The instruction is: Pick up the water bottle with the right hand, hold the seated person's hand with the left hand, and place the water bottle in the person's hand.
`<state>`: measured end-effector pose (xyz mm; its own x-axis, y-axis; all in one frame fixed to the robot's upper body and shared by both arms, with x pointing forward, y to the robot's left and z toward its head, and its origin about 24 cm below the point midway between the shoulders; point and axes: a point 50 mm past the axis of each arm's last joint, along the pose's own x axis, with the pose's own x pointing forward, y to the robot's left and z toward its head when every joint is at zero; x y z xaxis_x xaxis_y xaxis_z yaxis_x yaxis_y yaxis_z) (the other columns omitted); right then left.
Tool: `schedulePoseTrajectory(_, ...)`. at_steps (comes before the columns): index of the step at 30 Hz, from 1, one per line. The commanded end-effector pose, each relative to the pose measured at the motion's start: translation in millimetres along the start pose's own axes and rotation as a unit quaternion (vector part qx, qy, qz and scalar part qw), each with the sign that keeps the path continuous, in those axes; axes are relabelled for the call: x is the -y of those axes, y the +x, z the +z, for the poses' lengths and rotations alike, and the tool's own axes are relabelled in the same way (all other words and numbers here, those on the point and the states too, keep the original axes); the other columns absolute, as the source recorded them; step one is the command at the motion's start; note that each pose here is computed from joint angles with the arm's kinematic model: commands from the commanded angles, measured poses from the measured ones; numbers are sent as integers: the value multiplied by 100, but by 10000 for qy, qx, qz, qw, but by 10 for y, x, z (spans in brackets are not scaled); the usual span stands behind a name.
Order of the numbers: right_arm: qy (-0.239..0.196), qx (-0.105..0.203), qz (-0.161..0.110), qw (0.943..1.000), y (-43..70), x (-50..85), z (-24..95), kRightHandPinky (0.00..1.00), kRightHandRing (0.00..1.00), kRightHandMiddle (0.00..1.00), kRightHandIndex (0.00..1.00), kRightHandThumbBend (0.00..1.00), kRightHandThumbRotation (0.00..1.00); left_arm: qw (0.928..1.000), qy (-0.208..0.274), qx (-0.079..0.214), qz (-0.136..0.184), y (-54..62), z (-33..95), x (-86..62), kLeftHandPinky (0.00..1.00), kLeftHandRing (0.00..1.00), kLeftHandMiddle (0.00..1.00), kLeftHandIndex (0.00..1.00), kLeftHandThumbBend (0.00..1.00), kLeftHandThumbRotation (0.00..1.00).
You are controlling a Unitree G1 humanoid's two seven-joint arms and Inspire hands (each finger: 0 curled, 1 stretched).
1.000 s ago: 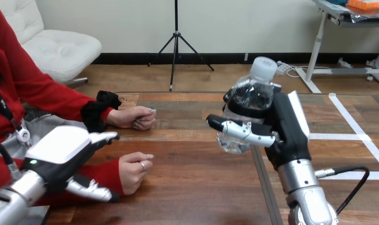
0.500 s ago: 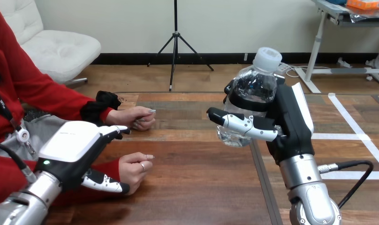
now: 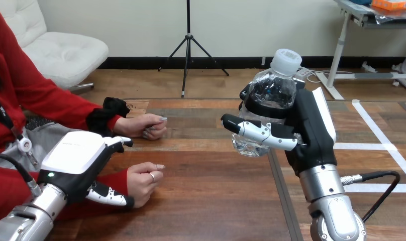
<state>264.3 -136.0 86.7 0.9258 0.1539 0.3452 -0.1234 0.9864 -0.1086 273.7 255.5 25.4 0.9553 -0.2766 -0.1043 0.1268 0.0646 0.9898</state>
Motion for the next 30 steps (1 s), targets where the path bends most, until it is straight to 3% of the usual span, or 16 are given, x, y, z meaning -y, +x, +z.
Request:
schedulePoseTrajectory(1,100,652,-9,9978,116,-19,271,27,32,38,41,84,0,9992,227,-10,319,184,-10,-225,69,71,76,81,100,35)
schedulePoseTrajectory(30,38,766,-70,9970,97,5,328,26,31,37,41,85,0,9958,594,-389,-571,256,-236,-185,74,78,84,87,100,48)
